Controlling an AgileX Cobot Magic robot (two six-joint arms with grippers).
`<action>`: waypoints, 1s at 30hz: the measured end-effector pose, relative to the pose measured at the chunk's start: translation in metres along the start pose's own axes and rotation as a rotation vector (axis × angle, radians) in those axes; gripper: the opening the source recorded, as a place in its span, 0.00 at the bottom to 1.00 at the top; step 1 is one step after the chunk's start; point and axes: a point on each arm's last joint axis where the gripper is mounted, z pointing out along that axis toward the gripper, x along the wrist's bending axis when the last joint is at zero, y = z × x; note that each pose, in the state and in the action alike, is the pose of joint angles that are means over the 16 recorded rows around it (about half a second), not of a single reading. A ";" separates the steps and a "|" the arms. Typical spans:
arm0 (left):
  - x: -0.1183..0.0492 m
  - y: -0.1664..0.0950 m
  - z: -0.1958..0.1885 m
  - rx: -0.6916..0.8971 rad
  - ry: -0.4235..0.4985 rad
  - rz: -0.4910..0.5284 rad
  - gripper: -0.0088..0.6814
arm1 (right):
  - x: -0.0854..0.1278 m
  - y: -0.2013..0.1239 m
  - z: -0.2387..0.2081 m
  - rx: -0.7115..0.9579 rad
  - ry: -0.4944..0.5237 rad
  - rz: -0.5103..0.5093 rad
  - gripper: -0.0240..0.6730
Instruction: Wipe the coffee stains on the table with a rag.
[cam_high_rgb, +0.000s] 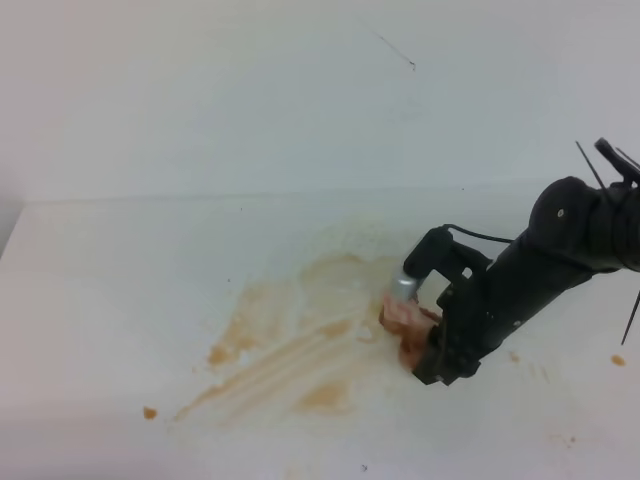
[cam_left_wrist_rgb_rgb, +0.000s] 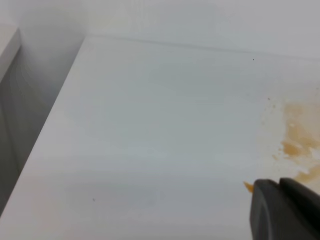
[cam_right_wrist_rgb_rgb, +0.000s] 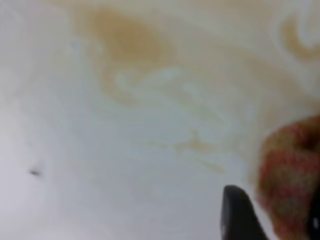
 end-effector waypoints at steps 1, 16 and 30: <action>0.000 0.000 0.000 0.000 0.000 0.000 0.01 | -0.002 -0.001 0.003 0.007 -0.009 0.001 0.48; 0.000 0.000 0.000 -0.001 0.000 0.000 0.01 | -0.022 -0.008 0.027 0.006 -0.163 0.067 0.45; 0.000 -0.001 0.000 -0.002 0.000 0.000 0.01 | -0.015 0.027 0.004 -0.118 -0.014 0.095 0.09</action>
